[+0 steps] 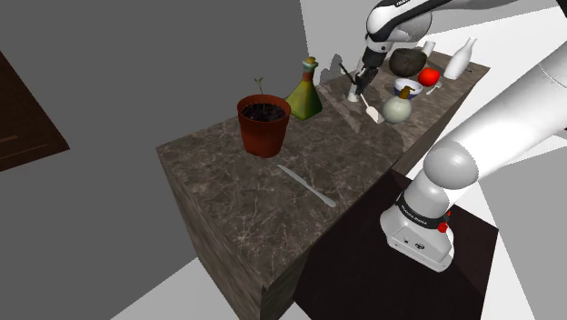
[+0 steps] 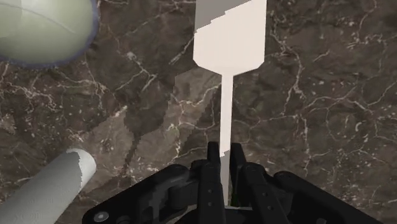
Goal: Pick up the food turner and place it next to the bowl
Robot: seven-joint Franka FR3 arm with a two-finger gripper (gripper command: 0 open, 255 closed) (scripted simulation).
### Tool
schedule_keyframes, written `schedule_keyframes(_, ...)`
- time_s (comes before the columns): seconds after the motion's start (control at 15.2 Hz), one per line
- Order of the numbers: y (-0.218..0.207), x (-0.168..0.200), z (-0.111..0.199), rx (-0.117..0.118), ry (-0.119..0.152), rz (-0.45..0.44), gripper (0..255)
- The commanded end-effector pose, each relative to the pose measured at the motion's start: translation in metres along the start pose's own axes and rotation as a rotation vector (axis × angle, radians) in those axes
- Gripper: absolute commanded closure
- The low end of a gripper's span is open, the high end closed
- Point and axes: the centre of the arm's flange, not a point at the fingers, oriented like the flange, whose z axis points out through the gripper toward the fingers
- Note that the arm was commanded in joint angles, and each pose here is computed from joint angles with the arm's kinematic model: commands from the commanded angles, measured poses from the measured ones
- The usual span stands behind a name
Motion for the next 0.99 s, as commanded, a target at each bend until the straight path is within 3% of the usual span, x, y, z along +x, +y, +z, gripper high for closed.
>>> schedule_keyframes(0.0, 0.027, 0.010, -0.001, -0.001, 0.000, -0.002, 255)
schedule_keyframes(0.92, 0.204, 0.062, 0.002, -0.001, 0.000, -0.002, 255)
